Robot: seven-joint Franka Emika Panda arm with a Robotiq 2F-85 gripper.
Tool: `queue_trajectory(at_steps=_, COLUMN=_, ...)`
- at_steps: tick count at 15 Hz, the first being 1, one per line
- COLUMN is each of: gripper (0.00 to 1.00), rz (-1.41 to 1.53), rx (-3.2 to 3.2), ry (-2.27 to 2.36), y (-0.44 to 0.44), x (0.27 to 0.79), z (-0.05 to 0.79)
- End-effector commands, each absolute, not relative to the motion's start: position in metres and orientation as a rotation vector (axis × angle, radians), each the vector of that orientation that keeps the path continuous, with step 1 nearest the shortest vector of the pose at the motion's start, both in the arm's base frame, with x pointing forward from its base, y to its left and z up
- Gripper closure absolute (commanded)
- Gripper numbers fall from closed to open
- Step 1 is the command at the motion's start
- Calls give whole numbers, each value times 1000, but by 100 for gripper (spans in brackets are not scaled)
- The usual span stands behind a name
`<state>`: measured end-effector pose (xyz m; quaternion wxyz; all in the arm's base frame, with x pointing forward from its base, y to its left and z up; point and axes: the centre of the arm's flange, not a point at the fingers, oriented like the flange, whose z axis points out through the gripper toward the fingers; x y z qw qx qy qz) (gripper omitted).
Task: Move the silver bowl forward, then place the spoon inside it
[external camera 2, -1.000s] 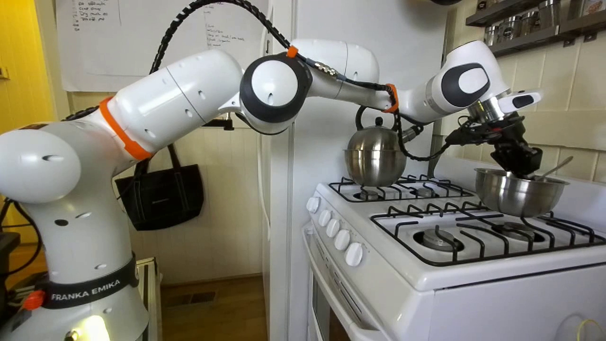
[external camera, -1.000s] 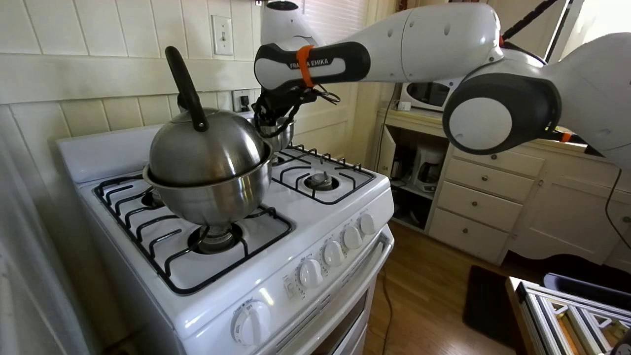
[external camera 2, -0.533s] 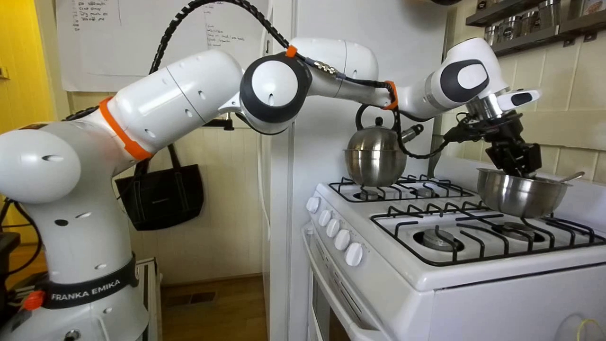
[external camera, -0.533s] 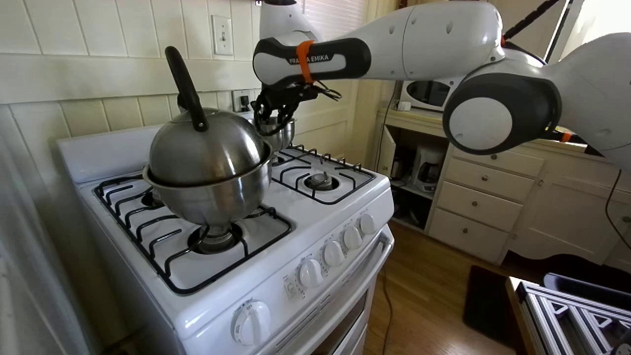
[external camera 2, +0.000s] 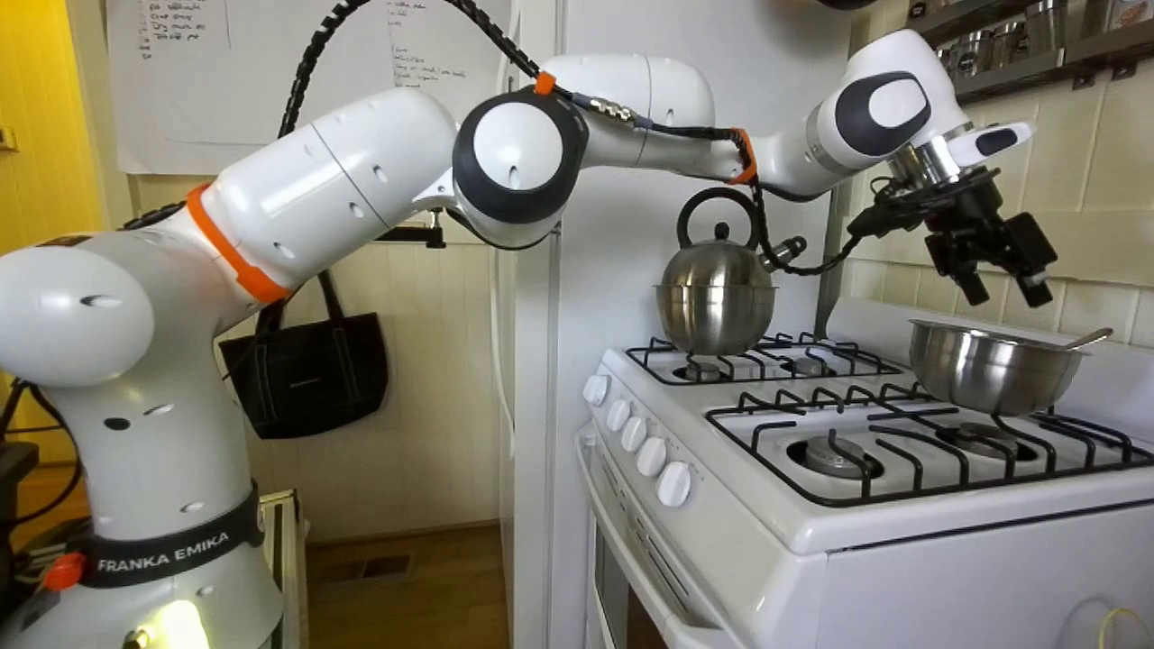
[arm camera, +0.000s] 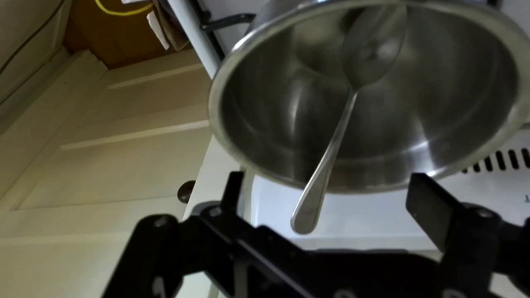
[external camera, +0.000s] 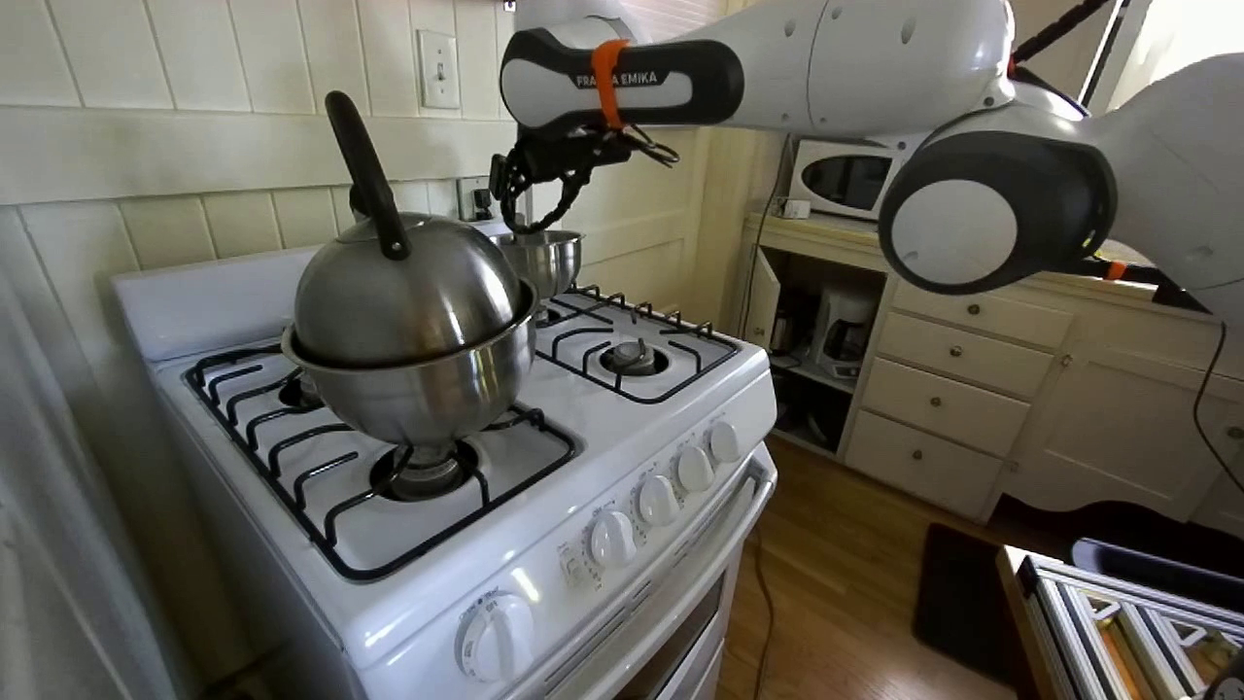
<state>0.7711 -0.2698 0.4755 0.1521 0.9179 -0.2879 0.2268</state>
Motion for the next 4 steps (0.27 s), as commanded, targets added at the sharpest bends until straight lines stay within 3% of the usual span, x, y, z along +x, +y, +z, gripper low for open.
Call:
queue_trajectory(at_steps=1, gripper=0, rz=690, rx=2595, ry=-770, y=-265, x=769, z=532)
queue_trajectory(at_steps=4, gripper=1, rz=745, rx=2605, ry=-776, y=-265, x=761, z=533)
